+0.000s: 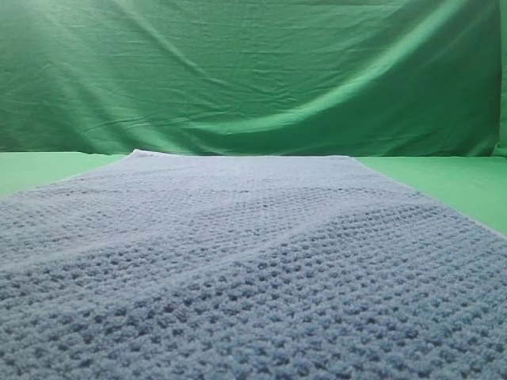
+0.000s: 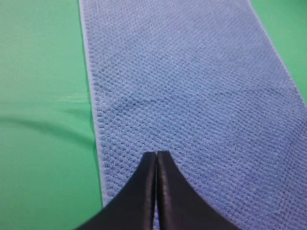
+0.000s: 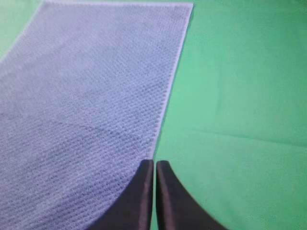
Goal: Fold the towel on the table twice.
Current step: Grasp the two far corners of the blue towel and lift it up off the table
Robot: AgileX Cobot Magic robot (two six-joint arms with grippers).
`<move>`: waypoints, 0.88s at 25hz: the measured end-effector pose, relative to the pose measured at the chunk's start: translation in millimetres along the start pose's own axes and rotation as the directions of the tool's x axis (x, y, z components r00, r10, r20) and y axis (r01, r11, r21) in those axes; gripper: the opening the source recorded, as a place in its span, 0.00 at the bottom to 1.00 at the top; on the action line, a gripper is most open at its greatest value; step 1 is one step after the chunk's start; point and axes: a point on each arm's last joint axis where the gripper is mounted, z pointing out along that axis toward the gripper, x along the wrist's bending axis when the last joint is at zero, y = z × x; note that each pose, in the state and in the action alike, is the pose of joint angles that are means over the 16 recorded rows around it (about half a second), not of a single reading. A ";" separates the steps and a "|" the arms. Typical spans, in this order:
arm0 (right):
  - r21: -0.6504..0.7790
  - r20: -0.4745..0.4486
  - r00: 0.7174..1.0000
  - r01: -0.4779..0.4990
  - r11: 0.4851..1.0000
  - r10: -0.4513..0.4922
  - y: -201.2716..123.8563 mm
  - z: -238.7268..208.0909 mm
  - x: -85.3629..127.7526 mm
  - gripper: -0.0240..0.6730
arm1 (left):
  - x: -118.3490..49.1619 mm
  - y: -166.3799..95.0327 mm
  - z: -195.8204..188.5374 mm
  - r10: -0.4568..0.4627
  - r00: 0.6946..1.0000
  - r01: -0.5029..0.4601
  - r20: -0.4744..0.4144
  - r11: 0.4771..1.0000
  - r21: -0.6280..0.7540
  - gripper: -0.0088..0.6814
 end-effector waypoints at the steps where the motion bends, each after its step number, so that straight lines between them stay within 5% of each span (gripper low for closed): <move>1: 0.046 0.001 1.000 0.005 0.999 -0.005 3.8 7.6 -0.2 0.03 | 1.0 4.0 7.3 0.005 1.000 -0.004 -0.004 0.999 0.032 0.01; 11: 0.362 0.044 0.997 0.045 0.931 -0.066 30.7 96.5 15.1 0.03 | 17.9 32.2 92.7 0.081 0.996 -0.070 -0.024 0.950 0.305 0.01; 22: 0.503 0.048 0.996 0.041 0.863 -0.075 19.8 199.9 24.8 0.07 | 41.3 35.9 183.0 0.137 0.990 -0.109 -0.020 0.861 0.498 0.08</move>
